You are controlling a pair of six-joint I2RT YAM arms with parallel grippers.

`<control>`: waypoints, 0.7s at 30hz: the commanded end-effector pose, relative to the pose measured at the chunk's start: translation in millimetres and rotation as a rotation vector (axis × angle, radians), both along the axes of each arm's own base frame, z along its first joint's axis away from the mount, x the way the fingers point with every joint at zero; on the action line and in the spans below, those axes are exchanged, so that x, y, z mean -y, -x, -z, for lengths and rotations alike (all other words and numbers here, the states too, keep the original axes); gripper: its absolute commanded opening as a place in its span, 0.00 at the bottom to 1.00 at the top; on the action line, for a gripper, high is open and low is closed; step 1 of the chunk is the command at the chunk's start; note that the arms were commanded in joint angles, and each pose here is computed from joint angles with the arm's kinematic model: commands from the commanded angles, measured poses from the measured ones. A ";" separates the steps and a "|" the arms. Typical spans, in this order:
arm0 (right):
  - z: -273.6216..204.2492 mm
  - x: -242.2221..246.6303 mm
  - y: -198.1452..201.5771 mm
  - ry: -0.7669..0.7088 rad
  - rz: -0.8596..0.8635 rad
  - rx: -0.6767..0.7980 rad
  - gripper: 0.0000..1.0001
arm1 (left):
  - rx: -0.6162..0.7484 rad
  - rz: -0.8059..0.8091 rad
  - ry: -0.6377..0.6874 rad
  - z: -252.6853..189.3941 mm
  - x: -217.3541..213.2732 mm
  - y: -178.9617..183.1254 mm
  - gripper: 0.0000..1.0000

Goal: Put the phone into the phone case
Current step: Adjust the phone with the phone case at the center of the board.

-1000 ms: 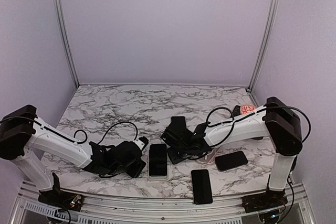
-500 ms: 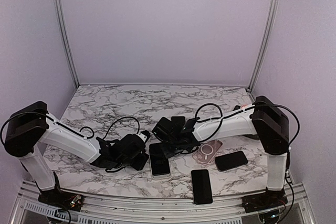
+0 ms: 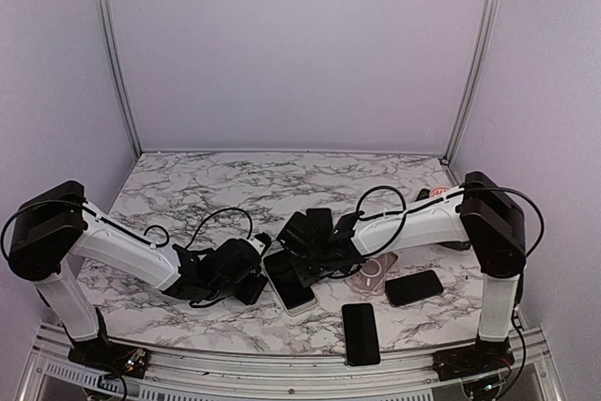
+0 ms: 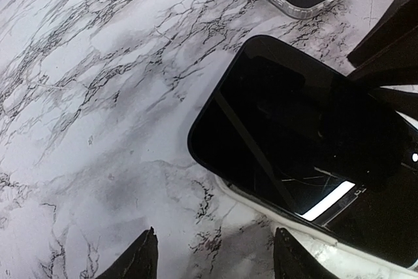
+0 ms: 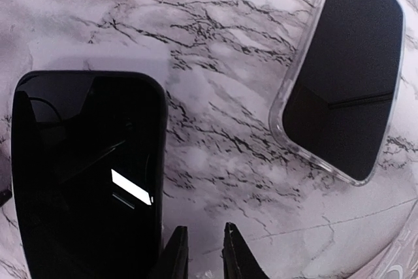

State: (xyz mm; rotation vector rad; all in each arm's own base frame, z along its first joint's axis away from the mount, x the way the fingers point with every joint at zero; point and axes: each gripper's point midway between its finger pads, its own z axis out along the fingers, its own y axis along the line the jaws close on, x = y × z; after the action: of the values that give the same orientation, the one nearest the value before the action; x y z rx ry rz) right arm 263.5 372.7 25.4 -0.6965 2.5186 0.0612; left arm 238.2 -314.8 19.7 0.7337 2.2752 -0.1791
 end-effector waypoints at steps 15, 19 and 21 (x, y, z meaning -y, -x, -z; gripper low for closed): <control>-63.5 6.3 112.3 -0.372 -0.245 -0.119 0.17 | -0.045 -0.007 0.000 -47.4 1.8 -63.7 0.66; -32.0 10.7 133.2 -0.270 -0.202 -0.169 0.11 | -0.063 -0.006 -0.064 -31.6 4.8 -81.8 0.62; -20.2 11.1 139.8 -0.245 -0.195 -0.192 0.09 | -0.070 0.012 -0.083 -25.4 8.2 -83.6 0.62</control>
State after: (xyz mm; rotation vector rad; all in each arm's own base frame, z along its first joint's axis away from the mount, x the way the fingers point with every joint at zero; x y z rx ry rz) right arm 134.1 366.9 66.9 -0.9395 2.4490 0.5776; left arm 324.3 -330.6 71.1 0.6816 2.2876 -0.2018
